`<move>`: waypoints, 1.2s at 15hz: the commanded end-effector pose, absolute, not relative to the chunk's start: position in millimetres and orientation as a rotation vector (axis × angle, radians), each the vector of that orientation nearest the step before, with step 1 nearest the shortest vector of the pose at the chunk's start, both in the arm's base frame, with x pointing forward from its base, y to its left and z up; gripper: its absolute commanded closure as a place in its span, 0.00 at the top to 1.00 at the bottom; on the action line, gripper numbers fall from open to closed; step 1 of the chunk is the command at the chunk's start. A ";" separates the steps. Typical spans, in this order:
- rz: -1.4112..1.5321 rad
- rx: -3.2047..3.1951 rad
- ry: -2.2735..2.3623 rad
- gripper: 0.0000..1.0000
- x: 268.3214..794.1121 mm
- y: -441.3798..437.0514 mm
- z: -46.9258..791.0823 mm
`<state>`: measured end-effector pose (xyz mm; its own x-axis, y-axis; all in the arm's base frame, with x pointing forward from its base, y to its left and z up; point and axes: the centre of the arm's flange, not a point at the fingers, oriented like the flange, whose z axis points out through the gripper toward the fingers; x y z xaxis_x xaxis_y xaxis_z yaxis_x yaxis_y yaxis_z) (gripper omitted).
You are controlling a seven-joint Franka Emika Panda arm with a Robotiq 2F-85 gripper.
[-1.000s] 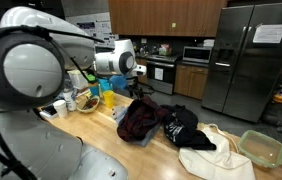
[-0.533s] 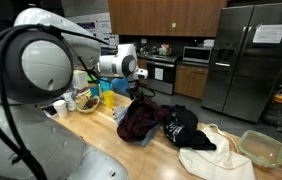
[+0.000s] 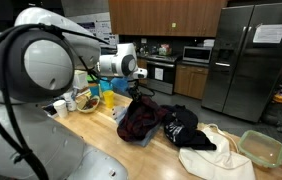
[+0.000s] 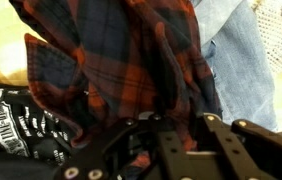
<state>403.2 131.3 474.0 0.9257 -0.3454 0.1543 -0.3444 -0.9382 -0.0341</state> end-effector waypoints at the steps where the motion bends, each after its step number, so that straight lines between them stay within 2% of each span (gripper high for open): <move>1: -0.262 -3.066 0.541 0.00 402.6 136.0 487.5; 7: -0.358 -3.029 0.485 0.02 399.4 142.7 523.6; 18: -0.718 -3.083 0.176 0.02 356.7 198.3 639.7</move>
<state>364.8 181.9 607.7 0.9044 -0.1713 0.3908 -0.1717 -0.9846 -0.0342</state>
